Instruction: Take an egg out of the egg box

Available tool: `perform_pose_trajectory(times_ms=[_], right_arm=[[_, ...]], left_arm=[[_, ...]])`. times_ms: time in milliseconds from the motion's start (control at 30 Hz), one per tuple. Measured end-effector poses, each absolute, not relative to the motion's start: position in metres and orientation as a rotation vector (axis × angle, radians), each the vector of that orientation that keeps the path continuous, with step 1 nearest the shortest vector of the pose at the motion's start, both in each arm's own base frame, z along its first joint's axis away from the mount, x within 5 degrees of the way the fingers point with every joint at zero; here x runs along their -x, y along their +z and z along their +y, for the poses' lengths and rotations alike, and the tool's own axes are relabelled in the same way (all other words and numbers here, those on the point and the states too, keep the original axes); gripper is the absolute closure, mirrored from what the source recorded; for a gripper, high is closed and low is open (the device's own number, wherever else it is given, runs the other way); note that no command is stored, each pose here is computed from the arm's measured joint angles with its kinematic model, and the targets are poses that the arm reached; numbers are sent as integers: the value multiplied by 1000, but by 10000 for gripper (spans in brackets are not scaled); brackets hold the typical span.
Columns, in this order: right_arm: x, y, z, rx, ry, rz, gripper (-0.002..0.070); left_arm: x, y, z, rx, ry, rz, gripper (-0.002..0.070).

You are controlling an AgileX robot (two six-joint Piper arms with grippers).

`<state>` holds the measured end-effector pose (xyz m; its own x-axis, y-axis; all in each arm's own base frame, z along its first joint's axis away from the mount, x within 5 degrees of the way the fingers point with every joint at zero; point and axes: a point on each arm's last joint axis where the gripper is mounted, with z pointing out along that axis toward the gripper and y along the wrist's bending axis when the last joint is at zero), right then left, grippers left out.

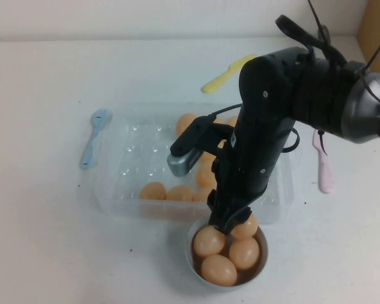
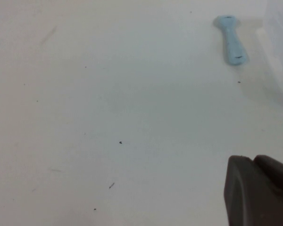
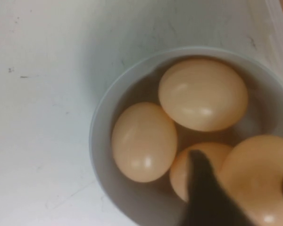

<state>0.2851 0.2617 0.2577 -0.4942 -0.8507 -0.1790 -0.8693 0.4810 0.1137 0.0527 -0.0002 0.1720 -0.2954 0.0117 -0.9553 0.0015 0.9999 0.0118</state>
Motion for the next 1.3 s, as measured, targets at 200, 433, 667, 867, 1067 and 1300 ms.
perform_pose_trajectory(times_ms=[200,433,667,867,1067,1300], right_arm=[[-281,271,258,1466,298,2616,638],[-257,340,237,1244,368,2414,688],[-202,373,187,993,450,2177,691],[-152,371,140,810,509,1945,692],[-114,358,106,727,532,1789,693],[-101,346,91,751,476,1753,693]], left_arm=[[-53,172,0,-10,10,1871,680],[-53,172,0,-10,10,1871,680],[-53,172,0,-10,10,1871,680],[-53,172,0,-10,10,1871,680],[-53,172,0,-10,10,1871,680],[-53,172,0,-10,10,1871,680]])
